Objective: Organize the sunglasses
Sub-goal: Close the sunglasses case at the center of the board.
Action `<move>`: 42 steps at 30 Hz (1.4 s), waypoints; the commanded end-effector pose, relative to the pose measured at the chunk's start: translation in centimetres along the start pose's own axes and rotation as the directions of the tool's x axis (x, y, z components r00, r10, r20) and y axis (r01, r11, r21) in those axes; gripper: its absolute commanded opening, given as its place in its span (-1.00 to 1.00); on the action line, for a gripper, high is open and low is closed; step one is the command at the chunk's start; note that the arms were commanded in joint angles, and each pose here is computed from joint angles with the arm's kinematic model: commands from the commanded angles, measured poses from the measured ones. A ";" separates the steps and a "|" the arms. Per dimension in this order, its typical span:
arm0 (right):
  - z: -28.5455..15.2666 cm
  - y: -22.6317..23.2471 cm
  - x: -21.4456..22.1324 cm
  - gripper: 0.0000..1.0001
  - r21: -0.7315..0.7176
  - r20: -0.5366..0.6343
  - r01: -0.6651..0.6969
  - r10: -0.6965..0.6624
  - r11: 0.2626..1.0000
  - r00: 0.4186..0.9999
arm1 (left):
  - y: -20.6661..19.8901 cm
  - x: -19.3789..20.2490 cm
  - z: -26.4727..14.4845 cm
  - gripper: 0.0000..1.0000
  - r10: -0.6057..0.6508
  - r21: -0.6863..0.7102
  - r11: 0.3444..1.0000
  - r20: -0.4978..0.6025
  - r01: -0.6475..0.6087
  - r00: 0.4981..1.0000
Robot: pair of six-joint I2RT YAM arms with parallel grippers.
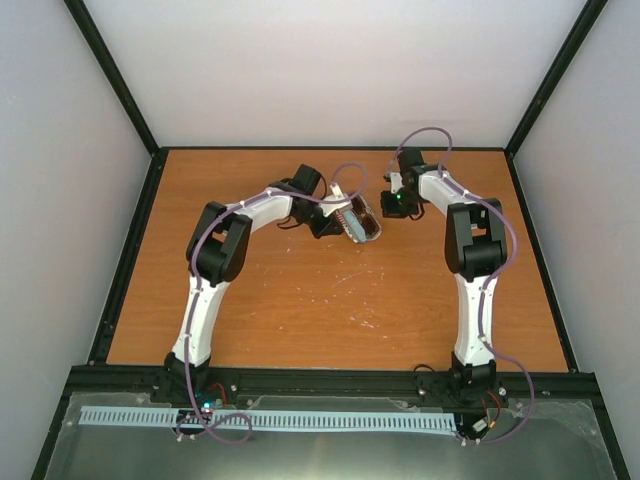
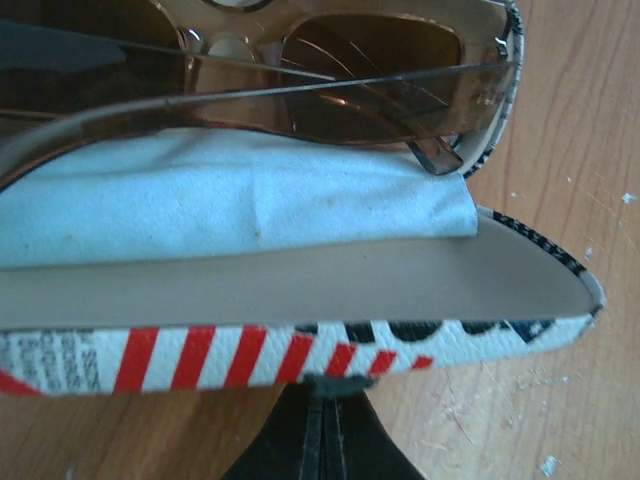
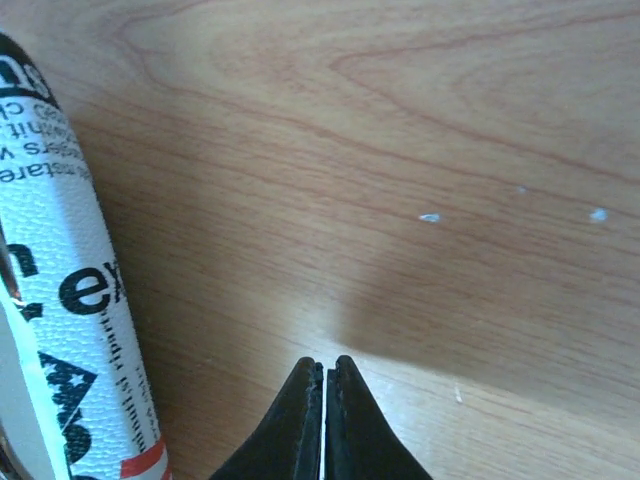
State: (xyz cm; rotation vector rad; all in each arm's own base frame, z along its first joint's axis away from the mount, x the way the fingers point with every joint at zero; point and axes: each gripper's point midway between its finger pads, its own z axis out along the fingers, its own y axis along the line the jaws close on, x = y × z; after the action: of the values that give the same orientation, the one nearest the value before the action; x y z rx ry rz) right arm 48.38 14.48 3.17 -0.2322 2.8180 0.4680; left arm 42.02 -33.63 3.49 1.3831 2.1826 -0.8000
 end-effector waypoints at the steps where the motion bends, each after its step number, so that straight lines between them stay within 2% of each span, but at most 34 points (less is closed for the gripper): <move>1: 0.6 1.5 0.6 -0.94 -0.046 -0.015 0.035 -0.035 0.998 0.999 | 0.0 -1.4 0.6 -0.99 0.008 -0.002 1.000 0.005 -0.007 1.000; 21: -1.4 6.0 -0.4 -0.95 -0.221 0.053 0.063 -0.052 0.973 0.997 | -0.1 -2.9 1.2 -0.98 0.036 -0.002 0.999 0.021 -0.036 0.999; 30: -3.2 6.8 -0.5 -0.94 -0.237 0.088 0.095 -0.076 0.967 0.993 | -0.2 -3.2 1.2 -0.98 0.042 0.002 0.999 0.030 -0.043 0.999; 42: -1.9 11.8 2.2 -0.94 -0.267 0.037 0.192 -0.188 0.945 0.981 | -0.1 -4.5 0.7 -0.98 0.070 -0.016 0.997 0.048 -0.069 0.996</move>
State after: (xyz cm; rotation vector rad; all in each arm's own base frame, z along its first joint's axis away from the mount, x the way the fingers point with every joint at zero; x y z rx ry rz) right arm 45.84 20.86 6.44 -0.4166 2.7085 0.7027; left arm 42.96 -34.79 3.40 1.3975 2.2002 -0.7747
